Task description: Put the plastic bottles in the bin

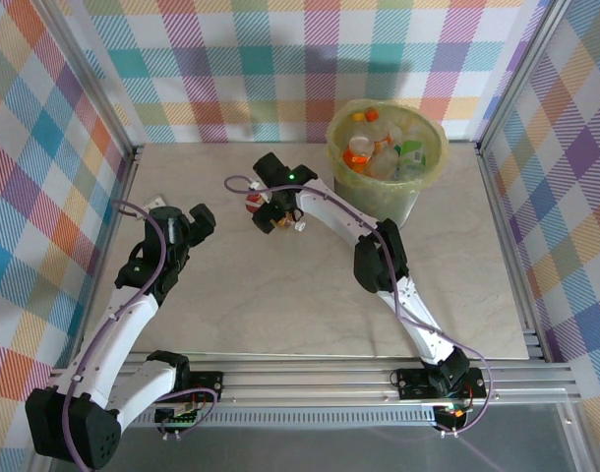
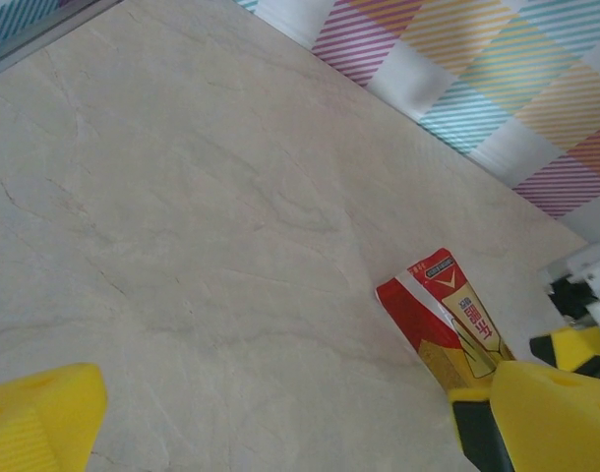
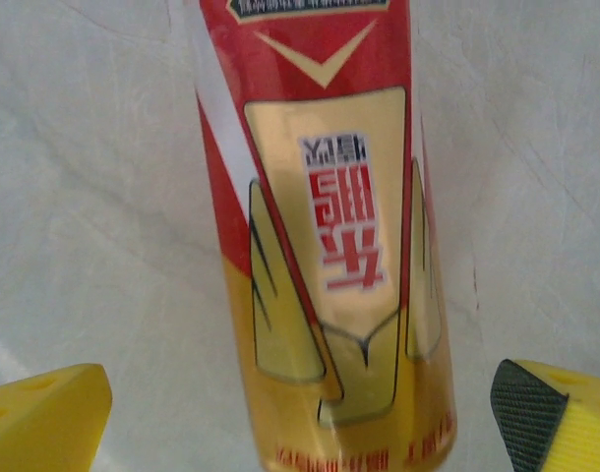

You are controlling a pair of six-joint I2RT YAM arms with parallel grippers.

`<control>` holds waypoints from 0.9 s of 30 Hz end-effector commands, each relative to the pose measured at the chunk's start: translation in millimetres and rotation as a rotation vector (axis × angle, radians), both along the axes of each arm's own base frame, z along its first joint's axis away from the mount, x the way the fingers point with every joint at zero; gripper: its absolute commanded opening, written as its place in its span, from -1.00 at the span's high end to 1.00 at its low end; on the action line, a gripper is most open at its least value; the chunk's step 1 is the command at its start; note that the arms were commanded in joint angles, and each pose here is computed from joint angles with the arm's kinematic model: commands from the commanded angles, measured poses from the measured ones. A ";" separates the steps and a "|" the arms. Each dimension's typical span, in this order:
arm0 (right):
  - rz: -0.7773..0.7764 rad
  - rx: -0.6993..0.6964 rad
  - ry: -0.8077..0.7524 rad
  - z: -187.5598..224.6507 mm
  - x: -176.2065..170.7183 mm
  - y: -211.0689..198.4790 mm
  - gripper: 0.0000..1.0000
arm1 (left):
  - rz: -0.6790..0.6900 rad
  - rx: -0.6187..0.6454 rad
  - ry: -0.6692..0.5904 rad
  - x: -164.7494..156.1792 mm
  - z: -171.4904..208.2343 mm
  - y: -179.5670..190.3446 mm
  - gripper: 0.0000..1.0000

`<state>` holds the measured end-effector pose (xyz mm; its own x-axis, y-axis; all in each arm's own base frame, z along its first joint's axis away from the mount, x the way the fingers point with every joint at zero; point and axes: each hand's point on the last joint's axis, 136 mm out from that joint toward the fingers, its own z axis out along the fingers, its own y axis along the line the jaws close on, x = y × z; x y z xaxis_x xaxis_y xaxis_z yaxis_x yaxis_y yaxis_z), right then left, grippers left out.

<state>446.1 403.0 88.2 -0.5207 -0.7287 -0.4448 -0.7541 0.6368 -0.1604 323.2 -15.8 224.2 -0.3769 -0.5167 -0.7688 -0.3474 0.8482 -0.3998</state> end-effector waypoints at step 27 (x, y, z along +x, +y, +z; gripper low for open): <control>0.096 0.098 0.015 -40.1 18.2 33.0 -0.85 | -0.010 -0.028 0.012 9.7 -13.9 -2.9 -1.00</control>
<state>468.7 430.7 52.5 -0.4500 -0.7352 -0.5068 -0.8026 0.5819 -0.1314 330.3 -22.9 213.1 -0.4086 -0.5190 -0.7508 -0.3336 0.8506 -0.4064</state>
